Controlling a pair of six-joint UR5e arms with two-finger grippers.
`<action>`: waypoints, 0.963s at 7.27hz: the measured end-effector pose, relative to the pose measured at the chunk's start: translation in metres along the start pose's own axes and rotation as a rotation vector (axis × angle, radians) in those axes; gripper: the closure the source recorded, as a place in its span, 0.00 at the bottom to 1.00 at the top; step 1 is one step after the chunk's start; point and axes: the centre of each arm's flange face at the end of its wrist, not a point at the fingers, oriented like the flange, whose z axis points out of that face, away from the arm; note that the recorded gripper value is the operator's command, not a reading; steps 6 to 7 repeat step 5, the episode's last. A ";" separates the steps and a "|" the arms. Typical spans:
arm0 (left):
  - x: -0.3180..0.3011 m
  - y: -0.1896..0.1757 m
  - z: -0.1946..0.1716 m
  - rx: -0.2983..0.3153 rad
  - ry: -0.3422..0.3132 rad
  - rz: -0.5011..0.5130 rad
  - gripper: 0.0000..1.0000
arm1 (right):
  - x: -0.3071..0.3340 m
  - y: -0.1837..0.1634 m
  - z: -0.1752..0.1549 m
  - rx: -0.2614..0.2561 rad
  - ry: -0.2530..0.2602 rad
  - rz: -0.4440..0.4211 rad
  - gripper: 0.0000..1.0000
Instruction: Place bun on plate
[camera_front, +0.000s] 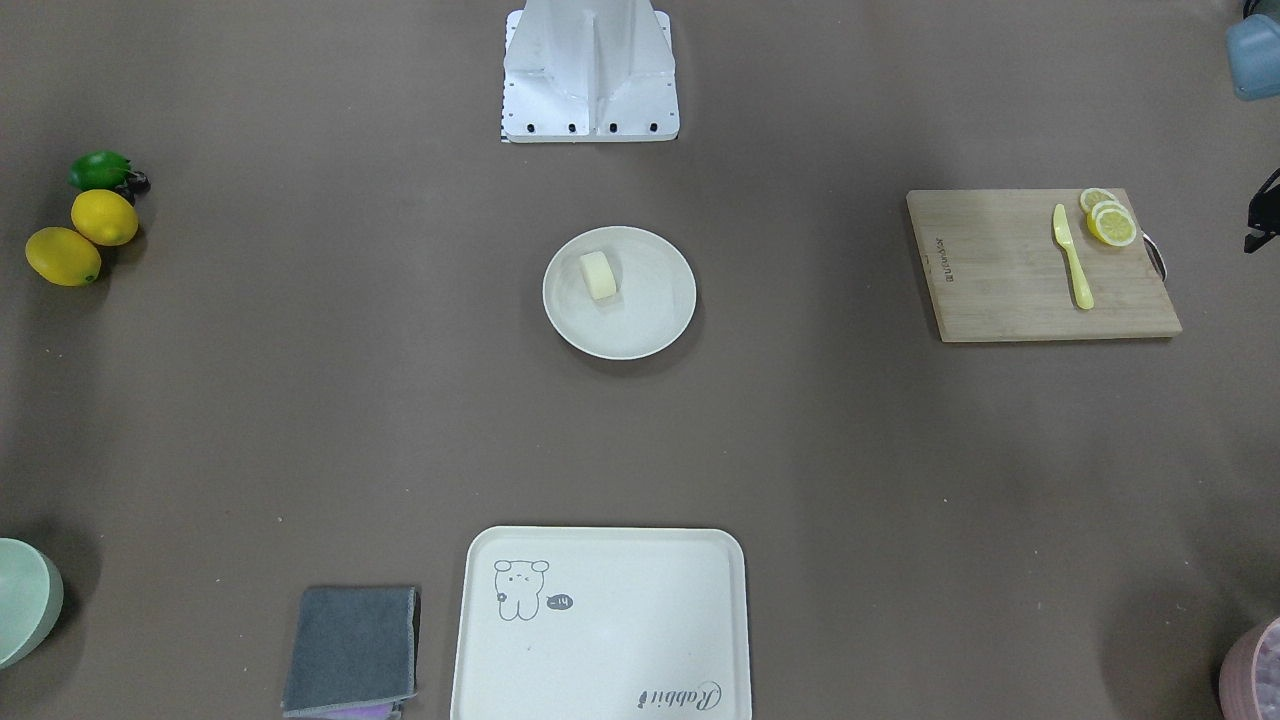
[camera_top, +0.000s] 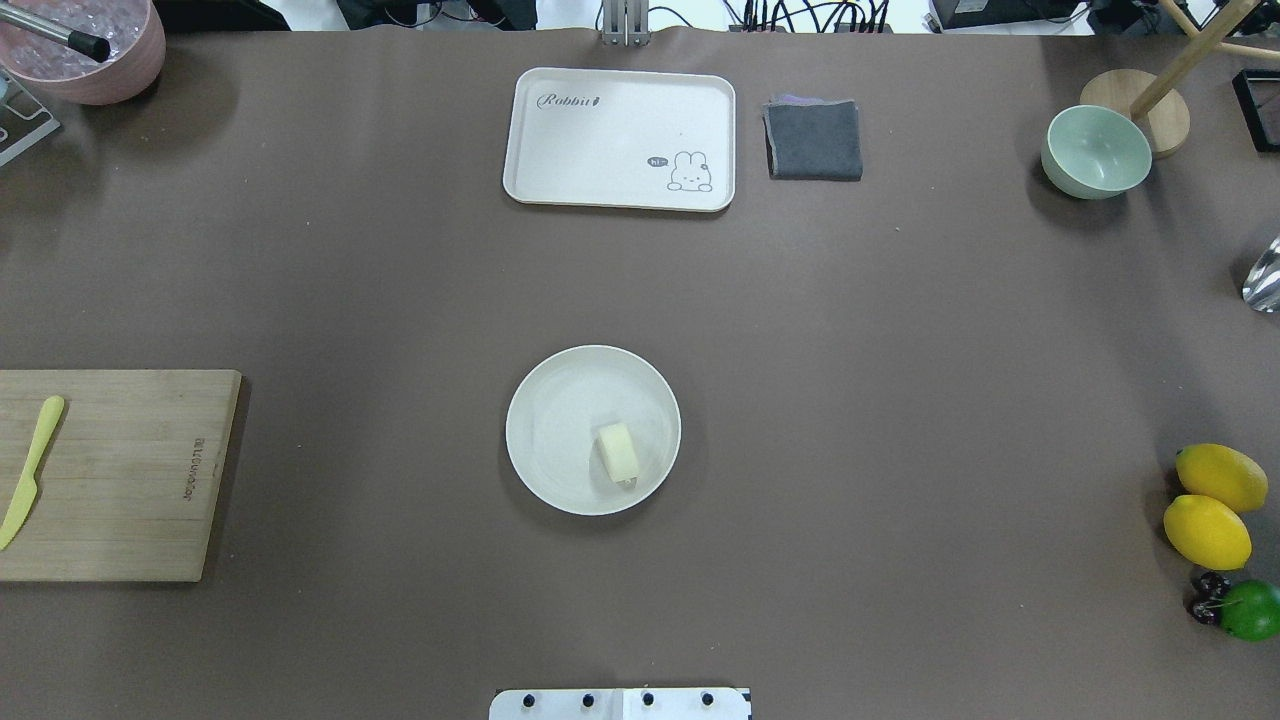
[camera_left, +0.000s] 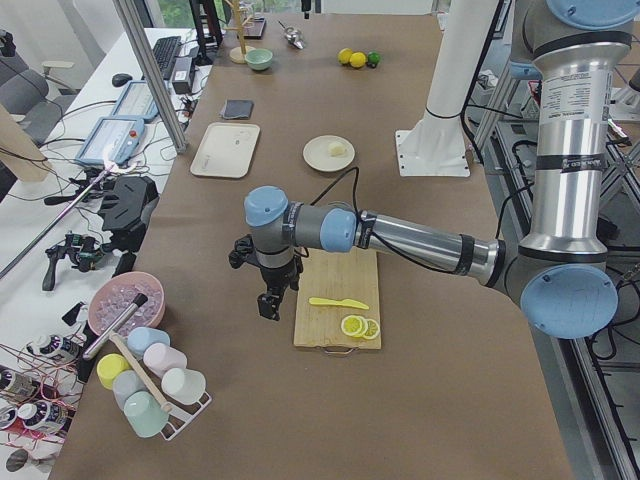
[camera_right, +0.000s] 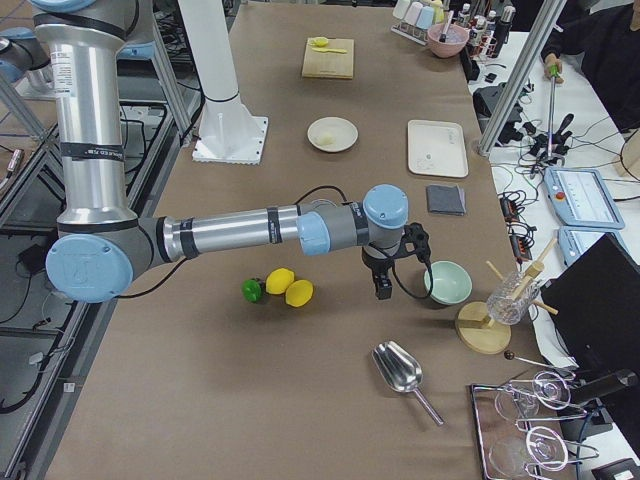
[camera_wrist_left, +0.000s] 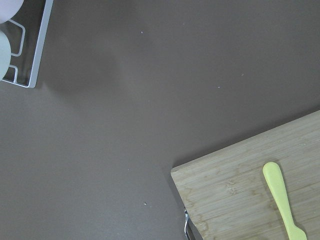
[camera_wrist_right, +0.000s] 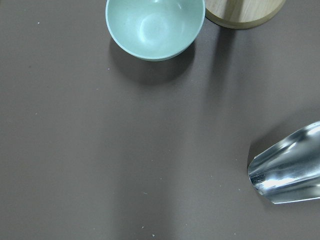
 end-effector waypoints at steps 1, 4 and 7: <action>0.004 -0.002 -0.001 0.008 0.036 0.000 0.02 | 0.001 0.000 0.000 0.000 -0.001 0.003 0.00; 0.006 -0.003 -0.002 0.018 0.069 -0.001 0.02 | 0.004 0.001 0.001 -0.003 0.000 0.010 0.00; 0.006 -0.003 -0.003 0.019 0.069 -0.001 0.02 | 0.004 0.001 0.000 -0.001 0.000 0.011 0.00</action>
